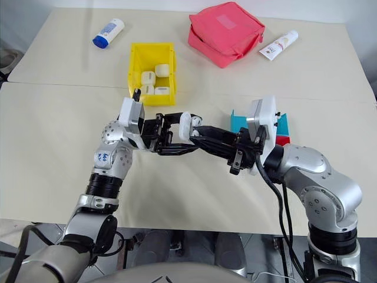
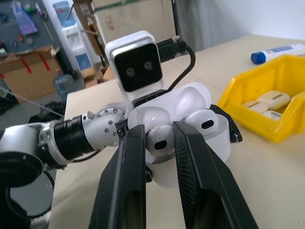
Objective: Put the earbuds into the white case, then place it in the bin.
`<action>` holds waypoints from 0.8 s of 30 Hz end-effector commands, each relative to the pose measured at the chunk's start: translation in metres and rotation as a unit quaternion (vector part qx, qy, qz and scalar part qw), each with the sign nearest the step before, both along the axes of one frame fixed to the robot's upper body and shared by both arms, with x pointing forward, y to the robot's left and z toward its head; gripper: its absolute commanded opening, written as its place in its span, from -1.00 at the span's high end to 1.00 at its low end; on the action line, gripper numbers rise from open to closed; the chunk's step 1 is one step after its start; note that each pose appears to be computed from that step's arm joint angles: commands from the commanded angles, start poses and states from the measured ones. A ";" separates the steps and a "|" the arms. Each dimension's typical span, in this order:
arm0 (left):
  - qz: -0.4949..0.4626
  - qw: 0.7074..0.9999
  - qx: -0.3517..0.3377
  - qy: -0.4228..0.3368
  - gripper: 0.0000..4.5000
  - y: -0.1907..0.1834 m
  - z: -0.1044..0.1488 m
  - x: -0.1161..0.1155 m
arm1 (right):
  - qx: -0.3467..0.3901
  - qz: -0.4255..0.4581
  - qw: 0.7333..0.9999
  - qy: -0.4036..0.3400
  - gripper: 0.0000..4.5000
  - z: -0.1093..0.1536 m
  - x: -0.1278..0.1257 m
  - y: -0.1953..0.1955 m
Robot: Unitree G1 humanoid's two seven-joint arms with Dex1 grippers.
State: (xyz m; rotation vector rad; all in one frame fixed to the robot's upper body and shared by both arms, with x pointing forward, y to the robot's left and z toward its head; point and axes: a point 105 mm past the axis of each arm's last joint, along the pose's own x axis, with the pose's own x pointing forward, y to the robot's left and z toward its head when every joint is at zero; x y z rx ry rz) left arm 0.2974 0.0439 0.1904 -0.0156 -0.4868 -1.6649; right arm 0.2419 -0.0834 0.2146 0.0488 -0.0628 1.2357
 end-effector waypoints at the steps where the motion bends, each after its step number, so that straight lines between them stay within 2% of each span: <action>1: 0.004 0.998 -0.038 -0.058 -0.24 0.005 0.027 -0.006 | -0.042 0.001 0.998 0.037 0.79 -0.022 0.001 -0.001; 5: -0.005 0.998 -0.011 -0.067 -0.24 0.003 0.017 -0.008 | -0.058 0.011 0.998 0.028 0.79 -0.020 0.001 0.002; 10: -0.007 0.998 -0.009 -0.067 -0.24 0.001 0.015 -0.008 | -0.070 0.021 0.997 0.012 0.79 -0.015 0.000 0.004; 15: -0.005 0.998 -0.006 -0.065 -0.24 0.000 0.014 -0.006 | -0.074 0.023 0.997 -0.002 0.04 -0.010 0.000 0.005; 24: 0.008 0.999 0.004 -0.051 -0.24 0.005 0.006 -0.001 | -0.061 0.031 0.997 -0.031 0.04 0.007 -0.005 0.006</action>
